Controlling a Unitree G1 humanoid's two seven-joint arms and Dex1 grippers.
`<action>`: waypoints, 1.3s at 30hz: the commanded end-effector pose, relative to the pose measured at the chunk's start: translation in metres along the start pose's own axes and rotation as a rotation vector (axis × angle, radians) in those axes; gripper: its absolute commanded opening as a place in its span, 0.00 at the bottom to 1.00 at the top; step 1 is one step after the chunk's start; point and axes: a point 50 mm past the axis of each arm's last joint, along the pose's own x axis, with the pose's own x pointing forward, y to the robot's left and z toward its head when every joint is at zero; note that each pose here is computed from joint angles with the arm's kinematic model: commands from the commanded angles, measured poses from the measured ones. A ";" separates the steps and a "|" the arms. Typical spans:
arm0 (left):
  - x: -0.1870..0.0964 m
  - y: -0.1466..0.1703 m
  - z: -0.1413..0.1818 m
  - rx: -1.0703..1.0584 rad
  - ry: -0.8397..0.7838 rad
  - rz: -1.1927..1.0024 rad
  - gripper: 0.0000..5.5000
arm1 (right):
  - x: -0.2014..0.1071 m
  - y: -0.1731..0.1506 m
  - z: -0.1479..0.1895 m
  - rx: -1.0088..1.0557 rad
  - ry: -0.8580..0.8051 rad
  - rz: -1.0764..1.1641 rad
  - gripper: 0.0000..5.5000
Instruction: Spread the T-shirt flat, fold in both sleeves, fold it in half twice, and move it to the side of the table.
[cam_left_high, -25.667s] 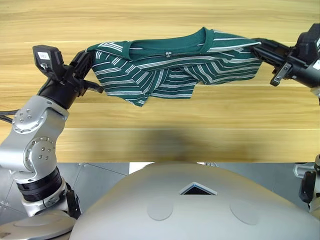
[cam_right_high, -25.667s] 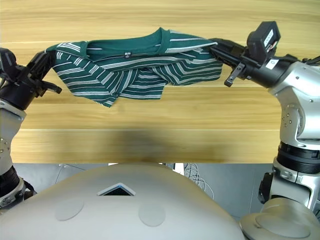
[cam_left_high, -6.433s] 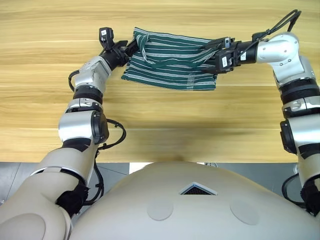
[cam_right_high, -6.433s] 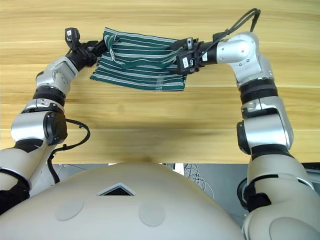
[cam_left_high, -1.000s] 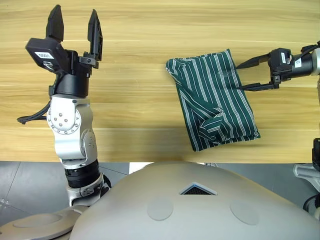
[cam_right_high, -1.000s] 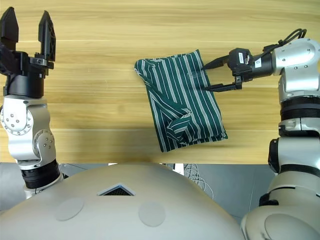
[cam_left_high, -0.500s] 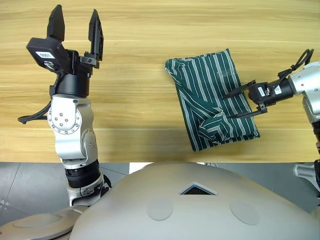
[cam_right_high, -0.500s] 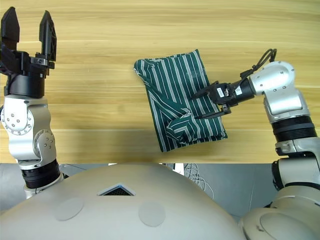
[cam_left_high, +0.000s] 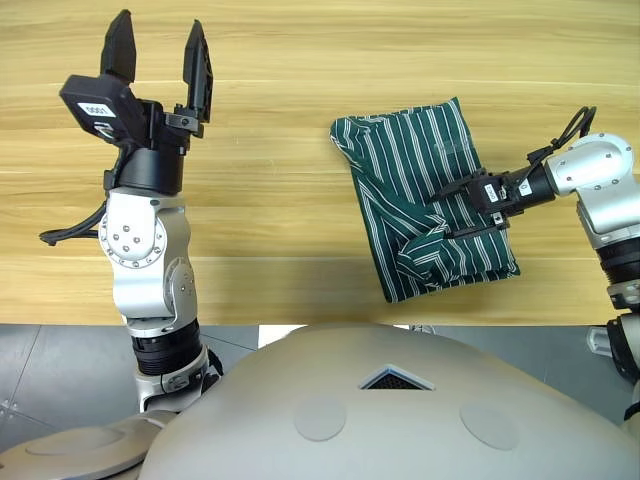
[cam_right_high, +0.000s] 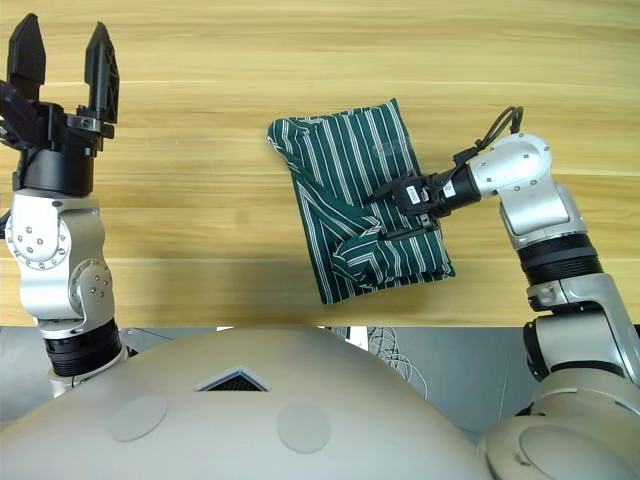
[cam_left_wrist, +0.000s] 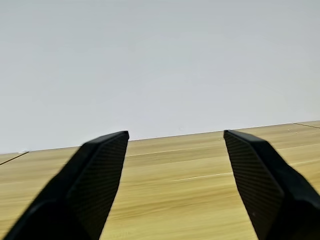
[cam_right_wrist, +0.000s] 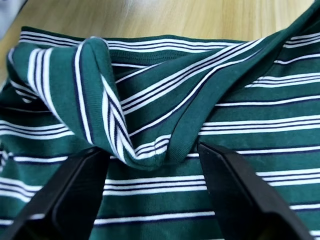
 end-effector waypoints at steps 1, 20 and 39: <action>0.002 0.000 -0.002 0.000 0.015 -0.012 0.62 | 0.003 -0.002 0.010 -0.045 -0.027 -0.022 0.59; 0.003 -0.002 -0.004 -0.012 0.015 -0.024 0.62 | 0.039 0.020 0.056 -0.158 -0.230 -0.024 0.59; 0.001 -0.007 -0.008 -0.006 0.026 -0.032 0.62 | -0.016 -0.022 0.011 0.038 -0.160 -0.246 0.59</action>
